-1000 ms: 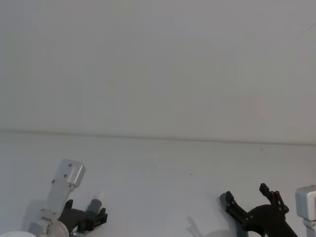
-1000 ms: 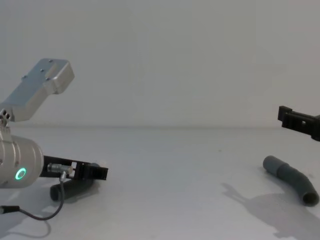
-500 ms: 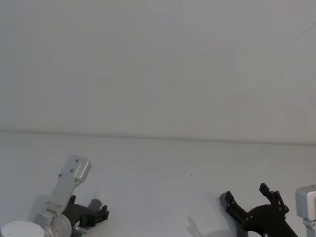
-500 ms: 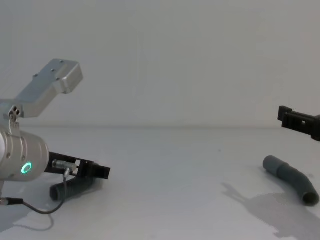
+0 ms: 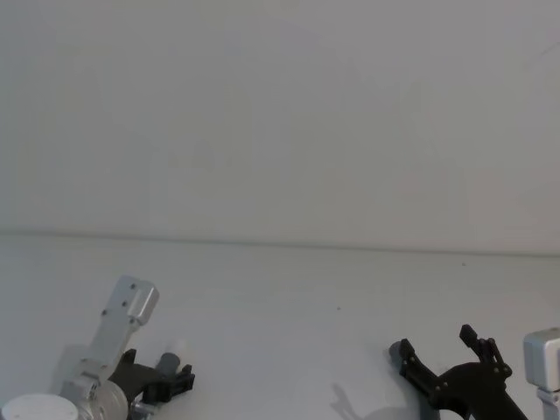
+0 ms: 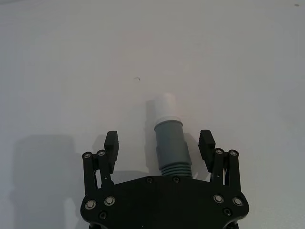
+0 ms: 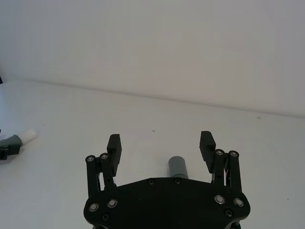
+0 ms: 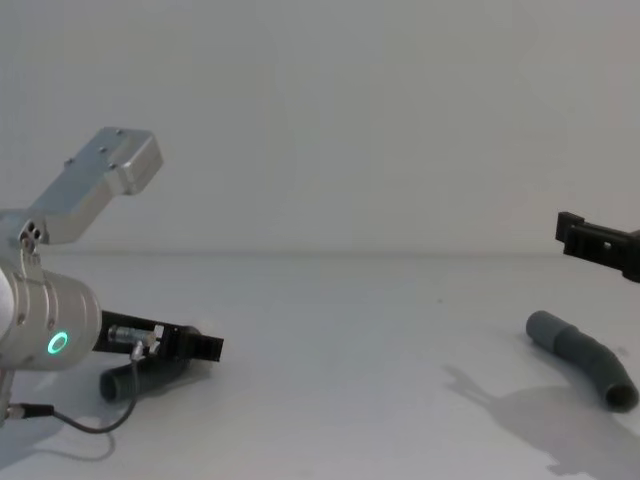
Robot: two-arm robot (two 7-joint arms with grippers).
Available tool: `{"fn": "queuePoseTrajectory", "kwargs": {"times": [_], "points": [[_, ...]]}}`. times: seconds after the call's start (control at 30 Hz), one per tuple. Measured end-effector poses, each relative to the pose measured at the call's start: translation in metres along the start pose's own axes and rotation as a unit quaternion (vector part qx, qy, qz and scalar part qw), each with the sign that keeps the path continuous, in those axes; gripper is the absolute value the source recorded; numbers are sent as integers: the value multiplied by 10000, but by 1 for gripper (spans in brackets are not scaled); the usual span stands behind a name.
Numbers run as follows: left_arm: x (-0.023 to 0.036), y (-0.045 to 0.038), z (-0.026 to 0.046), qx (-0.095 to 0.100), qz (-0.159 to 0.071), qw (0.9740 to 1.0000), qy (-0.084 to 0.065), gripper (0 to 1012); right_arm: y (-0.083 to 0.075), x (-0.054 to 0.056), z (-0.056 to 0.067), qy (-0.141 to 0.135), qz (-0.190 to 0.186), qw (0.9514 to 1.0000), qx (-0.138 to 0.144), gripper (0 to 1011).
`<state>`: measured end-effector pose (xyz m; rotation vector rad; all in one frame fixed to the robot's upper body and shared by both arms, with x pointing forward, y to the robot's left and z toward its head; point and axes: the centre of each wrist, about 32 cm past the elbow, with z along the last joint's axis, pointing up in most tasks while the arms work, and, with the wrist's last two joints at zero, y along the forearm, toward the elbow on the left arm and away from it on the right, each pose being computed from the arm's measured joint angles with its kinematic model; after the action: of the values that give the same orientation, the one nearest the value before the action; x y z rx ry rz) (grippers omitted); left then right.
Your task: Use both hands to pick up one end of the pipe from the table, align the ends, and insert them.
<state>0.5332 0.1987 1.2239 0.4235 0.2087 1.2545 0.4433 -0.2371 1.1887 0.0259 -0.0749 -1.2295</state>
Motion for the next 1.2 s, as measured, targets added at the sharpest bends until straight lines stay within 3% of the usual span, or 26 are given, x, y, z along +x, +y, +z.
{"fn": "queuePoseTrajectory", "kwargs": {"times": [0.4, 1.2], "points": [[7, -10, -34, 7, -2, 9999, 119, 1001, 0, 0, 0, 0, 0, 10000, 0, 1000], [37, -42, 7, 84, -134, 9998, 82, 1001, 0, 0, 0, 0, 0, 10000, 0, 1000]]}}
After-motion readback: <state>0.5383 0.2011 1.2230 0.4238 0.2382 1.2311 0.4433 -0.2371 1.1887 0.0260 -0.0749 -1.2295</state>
